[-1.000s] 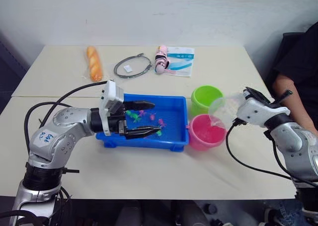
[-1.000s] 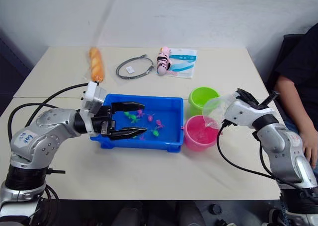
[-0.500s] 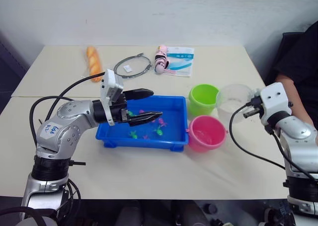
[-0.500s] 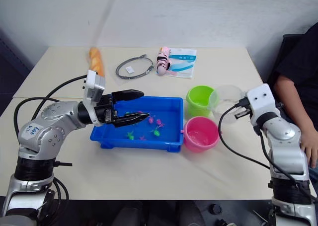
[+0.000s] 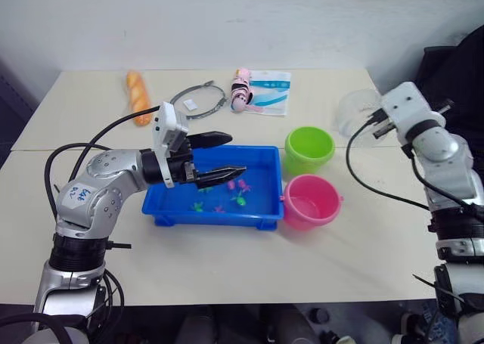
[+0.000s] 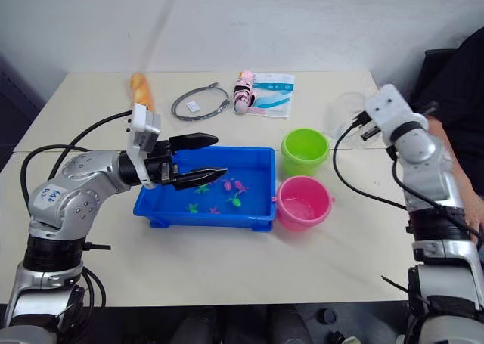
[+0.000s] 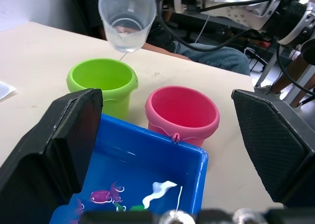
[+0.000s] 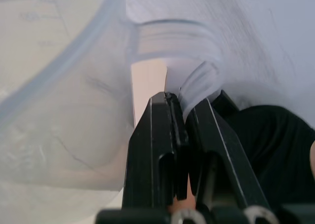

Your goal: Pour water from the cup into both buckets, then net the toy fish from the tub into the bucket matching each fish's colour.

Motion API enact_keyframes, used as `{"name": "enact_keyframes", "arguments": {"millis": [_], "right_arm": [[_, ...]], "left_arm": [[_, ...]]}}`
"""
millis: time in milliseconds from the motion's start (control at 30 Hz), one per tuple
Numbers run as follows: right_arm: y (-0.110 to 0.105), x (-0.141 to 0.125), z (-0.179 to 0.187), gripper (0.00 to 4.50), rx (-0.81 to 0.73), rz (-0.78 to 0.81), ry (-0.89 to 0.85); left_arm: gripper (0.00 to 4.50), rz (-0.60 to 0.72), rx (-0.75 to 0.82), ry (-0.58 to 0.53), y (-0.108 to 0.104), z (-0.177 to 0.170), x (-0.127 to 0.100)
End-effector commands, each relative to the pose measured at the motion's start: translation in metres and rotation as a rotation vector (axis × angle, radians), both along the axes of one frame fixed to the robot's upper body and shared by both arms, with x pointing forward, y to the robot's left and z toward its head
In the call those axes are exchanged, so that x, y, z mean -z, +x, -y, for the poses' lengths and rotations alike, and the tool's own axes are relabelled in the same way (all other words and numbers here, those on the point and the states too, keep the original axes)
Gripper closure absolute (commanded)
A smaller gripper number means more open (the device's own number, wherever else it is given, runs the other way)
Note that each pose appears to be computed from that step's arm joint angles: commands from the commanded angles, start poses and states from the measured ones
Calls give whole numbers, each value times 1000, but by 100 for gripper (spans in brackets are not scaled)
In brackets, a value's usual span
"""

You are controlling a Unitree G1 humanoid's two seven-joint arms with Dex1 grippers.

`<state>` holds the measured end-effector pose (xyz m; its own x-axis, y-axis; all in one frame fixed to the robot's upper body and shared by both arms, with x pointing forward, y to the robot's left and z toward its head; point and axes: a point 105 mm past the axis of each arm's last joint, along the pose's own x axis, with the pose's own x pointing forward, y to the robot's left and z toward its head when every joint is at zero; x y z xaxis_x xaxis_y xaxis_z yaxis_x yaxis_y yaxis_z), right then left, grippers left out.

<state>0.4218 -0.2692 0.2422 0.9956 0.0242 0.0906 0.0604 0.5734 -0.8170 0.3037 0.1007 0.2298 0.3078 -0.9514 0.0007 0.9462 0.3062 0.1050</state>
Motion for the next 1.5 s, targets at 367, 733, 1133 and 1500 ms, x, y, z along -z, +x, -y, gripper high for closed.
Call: {"name": "enact_keyframes", "arguments": {"millis": [367, 733, 1133, 1500], "right_arm": [[17, -52, -56, 446, -99, 341, -716], [17, -49, -89, 446, -217, 433, -968], [19, -50, -86, 446, -223, 424, -955], [23, -21, 1, 446, -21, 109, 83]], "left_arm": [[0, 64, -9, -21, -4, 1, -14], [0, 90, 7, -24, -13, 2, -17], [0, 100, 3, -31, -15, 3, -17], [0, 102, 20, -21, -17, 2, -20]]}}
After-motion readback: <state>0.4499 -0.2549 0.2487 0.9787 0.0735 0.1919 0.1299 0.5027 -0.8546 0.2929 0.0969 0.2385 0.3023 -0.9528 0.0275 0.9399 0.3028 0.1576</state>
